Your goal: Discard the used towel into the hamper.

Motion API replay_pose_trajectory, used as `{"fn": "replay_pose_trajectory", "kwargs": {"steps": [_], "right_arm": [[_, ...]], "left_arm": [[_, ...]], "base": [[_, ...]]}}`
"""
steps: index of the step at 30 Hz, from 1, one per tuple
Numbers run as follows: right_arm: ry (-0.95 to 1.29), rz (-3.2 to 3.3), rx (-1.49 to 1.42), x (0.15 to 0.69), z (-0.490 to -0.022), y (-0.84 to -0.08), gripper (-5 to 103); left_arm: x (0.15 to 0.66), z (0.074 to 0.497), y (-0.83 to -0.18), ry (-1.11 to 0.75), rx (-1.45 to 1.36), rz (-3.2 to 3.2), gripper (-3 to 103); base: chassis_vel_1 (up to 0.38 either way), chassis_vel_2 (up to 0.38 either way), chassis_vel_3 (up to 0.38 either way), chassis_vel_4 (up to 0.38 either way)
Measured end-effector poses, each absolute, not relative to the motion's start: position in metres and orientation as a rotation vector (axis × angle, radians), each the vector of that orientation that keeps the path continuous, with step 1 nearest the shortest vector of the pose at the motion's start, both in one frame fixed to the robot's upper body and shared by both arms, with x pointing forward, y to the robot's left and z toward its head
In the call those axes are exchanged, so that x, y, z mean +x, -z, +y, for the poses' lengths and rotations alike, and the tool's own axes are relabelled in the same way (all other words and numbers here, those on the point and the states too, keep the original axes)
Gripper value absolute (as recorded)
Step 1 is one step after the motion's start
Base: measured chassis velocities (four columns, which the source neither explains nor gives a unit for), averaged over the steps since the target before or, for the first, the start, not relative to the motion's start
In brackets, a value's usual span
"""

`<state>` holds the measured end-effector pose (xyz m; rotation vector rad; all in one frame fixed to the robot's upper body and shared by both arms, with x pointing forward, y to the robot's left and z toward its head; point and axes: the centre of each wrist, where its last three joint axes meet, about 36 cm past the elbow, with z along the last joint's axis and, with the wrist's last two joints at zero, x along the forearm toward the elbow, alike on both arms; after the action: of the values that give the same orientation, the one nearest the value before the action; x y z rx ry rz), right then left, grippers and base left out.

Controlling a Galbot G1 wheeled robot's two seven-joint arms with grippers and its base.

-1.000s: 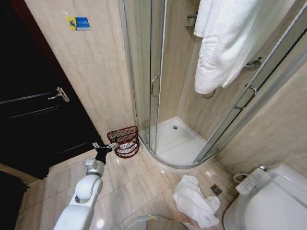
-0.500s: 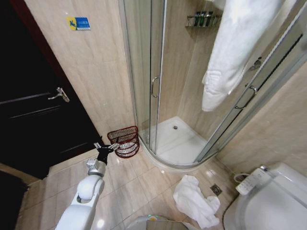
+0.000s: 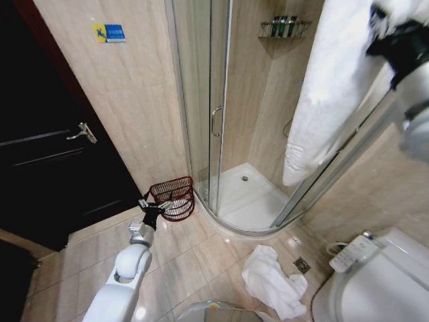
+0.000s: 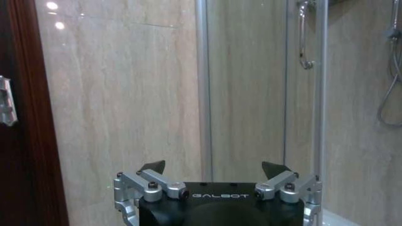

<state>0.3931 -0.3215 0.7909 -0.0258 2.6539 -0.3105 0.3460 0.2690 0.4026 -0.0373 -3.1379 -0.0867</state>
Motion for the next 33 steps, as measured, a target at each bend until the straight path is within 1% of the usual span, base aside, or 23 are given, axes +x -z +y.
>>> {"fn": "replay_pose_trajectory", "kwargs": {"steps": [9,19,33], "right_arm": [[0.243,2.748,-0.046,0.375,-0.313,-0.733,6],[0.168,2.793,-0.059,0.366,-0.288,-0.703,6],[0.167,2.841,-0.056,0.359,-0.277,-0.673,6]], "left_arm": [[0.346,0.266,-0.402,0.091,-0.054,-3.133,100],[0.343,0.273,-0.405,0.101,-0.029,-3.141,100],[0.339,0.281,-0.403,0.103,0.003,-3.152,100]], "base": [[0.0,0.0,0.0,0.0],[0.0,0.0,0.0,0.0],[0.0,0.0,0.0,0.0]]}}
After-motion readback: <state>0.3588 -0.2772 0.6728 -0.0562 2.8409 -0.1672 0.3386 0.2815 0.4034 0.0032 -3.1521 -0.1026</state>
